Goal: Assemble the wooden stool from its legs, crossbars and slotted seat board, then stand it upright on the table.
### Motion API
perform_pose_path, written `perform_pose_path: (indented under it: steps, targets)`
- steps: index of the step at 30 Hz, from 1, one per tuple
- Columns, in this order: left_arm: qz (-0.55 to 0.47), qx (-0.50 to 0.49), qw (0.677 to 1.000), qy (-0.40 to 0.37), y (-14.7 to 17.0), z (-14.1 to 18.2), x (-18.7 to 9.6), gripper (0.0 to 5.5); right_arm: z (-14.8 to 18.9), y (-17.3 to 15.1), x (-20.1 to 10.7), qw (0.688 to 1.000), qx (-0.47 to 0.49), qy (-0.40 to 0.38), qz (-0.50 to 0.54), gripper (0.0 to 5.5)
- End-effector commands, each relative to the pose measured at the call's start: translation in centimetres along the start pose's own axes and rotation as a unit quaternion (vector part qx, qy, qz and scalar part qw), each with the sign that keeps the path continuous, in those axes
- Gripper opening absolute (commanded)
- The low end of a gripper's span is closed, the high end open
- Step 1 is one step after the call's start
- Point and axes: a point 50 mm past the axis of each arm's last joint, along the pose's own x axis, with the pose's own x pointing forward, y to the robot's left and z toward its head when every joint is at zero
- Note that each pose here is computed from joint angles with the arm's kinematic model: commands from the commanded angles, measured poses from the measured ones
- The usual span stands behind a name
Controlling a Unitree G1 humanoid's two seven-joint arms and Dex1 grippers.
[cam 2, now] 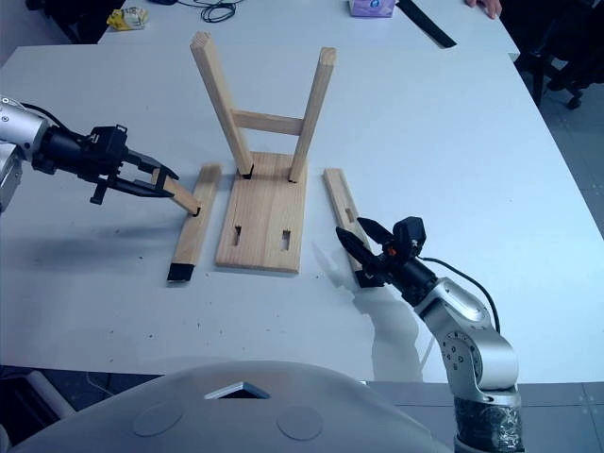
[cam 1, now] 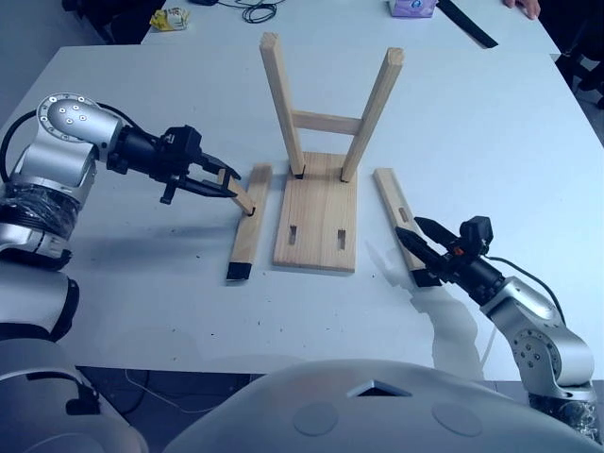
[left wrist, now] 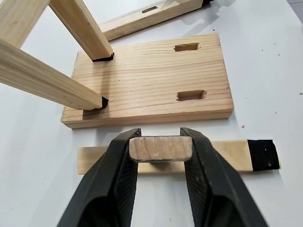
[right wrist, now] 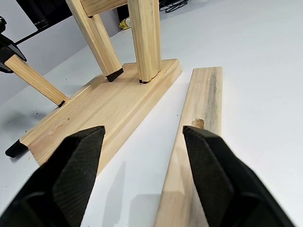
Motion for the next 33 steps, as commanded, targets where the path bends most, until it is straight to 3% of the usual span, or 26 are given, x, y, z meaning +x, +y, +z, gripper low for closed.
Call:
perform_pose_path:
  steps: [1,9,21,33]
  targets:
    - [-0.076,-0.053,0.995,0.040,-1.9,-2.7,2.4,1.32,-0.3,0.1,-0.4,1.000,0.004,0.011,-0.006,3.03]
    - [-0.084,-0.011,0.995,0.060,-1.0,-2.1,3.2,1.32,0.0,-0.3,0.6,1.000,0.001,0.000,-0.007,3.03]
    - [-0.116,-0.005,0.988,0.100,-1.1,-3.7,5.1,1.32,-0.2,-1.7,2.7,1.000,0.005,-0.003,-0.001,3.03]
    - [-0.145,-0.020,0.978,0.148,-1.0,-3.3,3.0,1.32,-2.0,-0.7,3.2,0.999,0.030,-0.034,-0.030,3.03]
